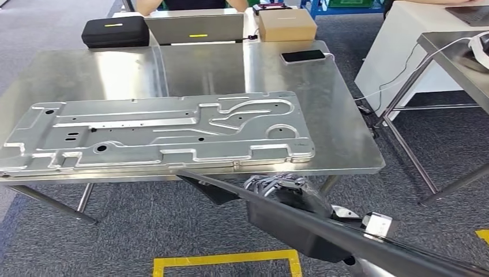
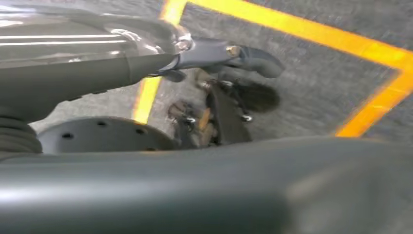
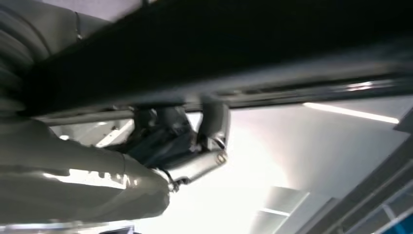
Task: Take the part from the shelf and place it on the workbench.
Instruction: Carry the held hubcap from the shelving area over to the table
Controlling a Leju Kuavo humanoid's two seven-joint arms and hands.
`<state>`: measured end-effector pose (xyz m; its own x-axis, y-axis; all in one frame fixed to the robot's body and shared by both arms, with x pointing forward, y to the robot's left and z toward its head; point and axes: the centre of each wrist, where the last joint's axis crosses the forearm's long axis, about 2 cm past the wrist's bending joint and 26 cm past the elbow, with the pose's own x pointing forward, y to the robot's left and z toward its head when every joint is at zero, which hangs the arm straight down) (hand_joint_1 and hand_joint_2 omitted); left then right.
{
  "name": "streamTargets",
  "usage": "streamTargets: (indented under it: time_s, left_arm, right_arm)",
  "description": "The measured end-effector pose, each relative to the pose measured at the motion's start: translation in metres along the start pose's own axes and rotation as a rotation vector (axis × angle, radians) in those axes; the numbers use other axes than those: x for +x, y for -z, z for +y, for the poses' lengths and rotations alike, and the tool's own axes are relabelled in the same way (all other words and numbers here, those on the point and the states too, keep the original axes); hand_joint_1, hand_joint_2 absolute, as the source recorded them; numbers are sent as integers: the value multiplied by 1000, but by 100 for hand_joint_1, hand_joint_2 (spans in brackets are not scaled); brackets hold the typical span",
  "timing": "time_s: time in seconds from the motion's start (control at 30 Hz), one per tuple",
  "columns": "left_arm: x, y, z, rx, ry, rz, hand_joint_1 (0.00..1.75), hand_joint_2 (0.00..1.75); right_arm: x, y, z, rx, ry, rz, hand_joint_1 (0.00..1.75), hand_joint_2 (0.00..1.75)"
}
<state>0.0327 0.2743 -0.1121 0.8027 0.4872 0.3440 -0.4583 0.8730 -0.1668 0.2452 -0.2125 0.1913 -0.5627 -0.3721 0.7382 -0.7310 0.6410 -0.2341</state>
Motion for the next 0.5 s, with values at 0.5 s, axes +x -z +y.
streamTargets:
  time_s: [0.5]
  left_arm:
    - [0,0,1,7,7,-4,0,0]
  right_arm:
    - [-3,2,1,-14,9,-3,175,175]
